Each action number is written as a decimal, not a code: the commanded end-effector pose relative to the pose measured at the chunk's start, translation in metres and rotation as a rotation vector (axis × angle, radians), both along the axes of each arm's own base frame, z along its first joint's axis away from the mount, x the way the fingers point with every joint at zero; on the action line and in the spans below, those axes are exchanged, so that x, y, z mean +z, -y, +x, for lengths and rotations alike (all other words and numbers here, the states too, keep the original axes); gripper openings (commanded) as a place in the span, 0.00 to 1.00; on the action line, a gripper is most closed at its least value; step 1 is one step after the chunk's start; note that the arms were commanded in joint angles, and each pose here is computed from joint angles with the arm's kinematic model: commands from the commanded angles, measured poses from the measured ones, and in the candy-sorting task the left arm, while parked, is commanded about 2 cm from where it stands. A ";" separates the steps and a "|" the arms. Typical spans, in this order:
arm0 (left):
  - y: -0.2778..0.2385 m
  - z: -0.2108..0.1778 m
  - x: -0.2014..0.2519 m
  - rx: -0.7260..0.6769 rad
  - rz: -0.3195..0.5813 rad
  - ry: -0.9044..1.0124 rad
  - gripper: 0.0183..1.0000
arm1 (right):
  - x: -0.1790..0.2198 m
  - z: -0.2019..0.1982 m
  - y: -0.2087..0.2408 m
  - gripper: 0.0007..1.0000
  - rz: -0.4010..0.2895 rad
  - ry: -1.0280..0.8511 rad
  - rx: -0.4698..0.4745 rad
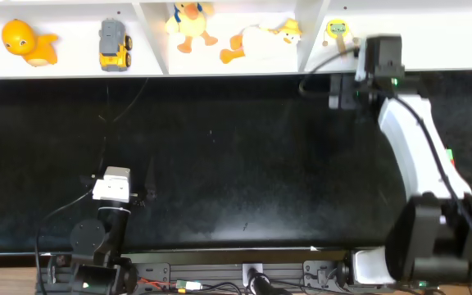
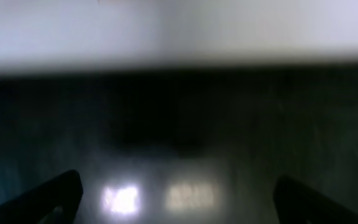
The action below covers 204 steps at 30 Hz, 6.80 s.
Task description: Store Toys
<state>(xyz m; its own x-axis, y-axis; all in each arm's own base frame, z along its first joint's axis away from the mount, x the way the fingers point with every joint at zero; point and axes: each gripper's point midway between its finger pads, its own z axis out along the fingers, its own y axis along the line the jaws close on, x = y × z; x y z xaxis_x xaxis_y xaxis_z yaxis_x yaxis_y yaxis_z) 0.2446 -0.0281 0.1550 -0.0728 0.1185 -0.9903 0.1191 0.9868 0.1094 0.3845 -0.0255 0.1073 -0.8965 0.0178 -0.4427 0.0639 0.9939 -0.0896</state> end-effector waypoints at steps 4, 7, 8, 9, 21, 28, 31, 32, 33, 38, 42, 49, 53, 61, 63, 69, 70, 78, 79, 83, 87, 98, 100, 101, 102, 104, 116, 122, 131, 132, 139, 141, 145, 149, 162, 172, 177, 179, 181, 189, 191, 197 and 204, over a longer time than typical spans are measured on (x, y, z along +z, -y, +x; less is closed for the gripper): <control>0.000 0.000 0.001 -0.001 0.018 0.009 1.00 | 0.030 -0.065 0.009 1.00 -0.052 -0.002 -0.019; 0.000 0.000 0.001 -0.001 0.018 0.009 1.00 | 0.035 -0.078 0.009 1.00 -0.051 -0.018 -0.018; 0.000 0.000 0.001 -0.001 0.018 0.009 1.00 | 0.036 -0.079 0.009 0.99 -0.051 -0.017 -0.018; 0.000 0.000 0.001 -0.001 0.018 0.009 1.00 | 0.036 -0.079 0.009 0.99 -0.051 -0.016 -0.018; 0.000 0.000 0.001 -0.001 0.018 0.008 1.00 | 0.036 -0.068 -0.017 1.00 0.082 0.020 0.049; 0.000 0.000 0.001 -0.001 0.018 0.009 1.00 | 0.044 -0.047 -0.024 1.00 0.117 0.103 0.073; 0.000 0.000 0.001 -0.001 0.018 0.009 1.00 | 0.052 -0.048 -0.022 1.00 0.111 0.130 0.071; 0.000 0.000 0.001 -0.001 0.018 0.009 1.00 | 0.056 -0.049 -0.020 1.00 0.106 0.142 0.065; 0.000 0.000 0.001 -0.001 0.018 0.009 1.00 | 0.061 -0.050 -0.018 1.00 0.107 0.158 0.060; 0.000 0.000 0.001 -0.001 0.018 0.009 1.00 | 0.072 -0.060 0.013 1.00 0.109 0.183 -0.033; 0.000 0.000 0.001 -0.001 0.018 0.009 1.00 | 0.062 -0.089 0.044 1.00 0.070 0.097 0.083; 0.000 0.000 0.001 -0.001 0.018 0.009 1.00 | 0.058 -0.151 0.148 1.00 -0.118 0.014 0.098; 0.000 0.000 0.001 -0.001 0.018 0.009 1.00 | 0.052 -0.195 0.178 1.00 -0.133 -0.043 0.065; 0.000 0.000 0.001 -0.001 0.018 0.009 1.00 | 0.048 -0.261 0.211 1.00 -0.147 -0.085 -0.008; 0.000 0.000 0.001 -0.001 0.018 0.009 1.00 | 0.049 -0.264 0.224 1.00 -0.164 -0.052 -0.032; 0.000 0.000 0.001 -0.001 0.018 0.009 1.00 | 0.036 -0.240 0.239 1.00 -0.124 0.063 0.021; 0.000 0.000 0.001 -0.001 0.018 0.009 1.00 | 0.032 -0.233 0.238 1.00 -0.106 0.075 0.039; 0.000 0.000 0.001 -0.001 0.018 0.009 1.00 | 0.002 -0.184 0.224 1.00 -0.031 0.049 0.145; 0.000 0.000 0.001 -0.001 0.018 0.009 1.00 | -0.002 -0.178 0.220 1.00 -0.022 0.039 0.160; 0.000 0.000 0.001 -0.001 0.018 0.009 1.00 | -0.012 -0.160 0.207 1.00 0.010 0.017 0.192; 0.000 0.000 0.001 -0.001 0.018 0.009 1.00 | -0.018 -0.147 0.195 1.00 0.044 0.012 0.207; 0.000 0.000 0.001 -0.001 0.018 0.009 1.00 | -0.042 -0.146 0.200 1.00 0.064 -0.035 0.139; 0.000 0.000 0.001 -0.001 0.018 0.009 1.00 | -0.048 -0.147 0.200 1.00 0.058 -0.038 0.136; 0.000 0.000 0.001 -0.001 0.018 0.009 1.00 | -0.051 -0.148 0.200 1.00 0.056 -0.037 0.134; 0.000 0.000 0.001 -0.001 0.018 0.009 1.00 | -0.053 -0.148 0.199 1.00 0.056 -0.037 0.132; 0.000 0.000 0.001 -0.001 0.018 0.009 1.00 | -0.056 -0.148 0.198 1.00 0.057 -0.033 0.127; 0.000 0.000 0.001 -0.001 0.018 0.009 1.00 | -0.069 -0.131 0.186 0.95 0.088 0.009 0.141; 0.000 0.000 0.001 -0.001 0.018 0.009 1.00 | -0.072 -0.124 0.179 0.65 0.117 0.025 0.157; 0.000 0.000 0.001 -0.001 0.018 0.009 1.00 | -0.070 -0.122 0.179 0.52 0.118 0.031 0.138; 0.000 0.000 0.001 -0.001 0.018 0.009 1.00 | -0.067 -0.121 0.181 0.51 0.112 0.038 0.129; 0.000 0.000 0.001 -0.001 0.018 0.009 1.00 | -0.020 -0.103 0.199 0.51 0.015 0.123 0.085; 0.000 0.000 0.001 -0.001 0.018 0.009 1.00 | -0.004 -0.093 0.204 0.51 -0.012 0.152 0.085; 0.000 0.000 0.001 -0.001 0.018 0.009 1.00 | 0.031 -0.067 0.209 0.52 -0.063 0.211 0.111; 0.000 0.000 0.001 -0.001 0.018 0.009 1.00 | 0.057 -0.041 0.208 0.52 -0.091 0.262 0.138; 0.000 0.000 0.001 -0.001 0.018 0.009 1.00 | 0.065 0.052 0.186 0.52 0.023 0.260 0.190; 0.000 0.000 0.001 -0.001 0.018 0.009 1.00 | 0.065 0.106 0.165 0.52 0.061 0.269 0.235; 0.000 0.000 0.001 -0.001 0.018 0.009 1.00 | 0.059 0.115 0.159 0.53 0.055 0.258 0.243; 0.000 0.000 0.001 -0.001 0.018 0.009 1.00 | 0.055 0.116 0.158 0.53 0.057 0.250 0.243; 0.000 0.000 0.001 -0.001 0.018 0.009 1.00 | 0.052 0.116 0.159 0.52 0.060 0.246 0.242; 0.000 0.000 0.001 -0.001 0.018 0.009 1.00 | 0.049 0.117 0.161 0.75 0.062 0.241 0.235; 0.000 0.000 0.001 -0.001 0.018 0.009 1.00 | 0.048 0.116 0.163 0.81 0.053 0.234 0.218; 0.000 0.000 0.001 -0.001 0.018 0.009 1.00 | 0.055 0.106 0.171 0.94 0.005 0.202 0.183; 0.000 0.000 0.001 -0.001 0.018 0.009 1.00 | 0.070 0.073 0.156 1.00 -0.028 0.191 0.174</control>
<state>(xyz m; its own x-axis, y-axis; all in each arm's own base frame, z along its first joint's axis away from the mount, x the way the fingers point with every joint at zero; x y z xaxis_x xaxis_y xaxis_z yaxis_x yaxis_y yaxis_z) 0.2446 -0.0281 0.1551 -0.0724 0.1185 -0.9903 0.1190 0.9869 0.1094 0.4709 -0.1871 0.1427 -0.8167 -0.1231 -0.5638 -0.1001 0.9924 -0.0717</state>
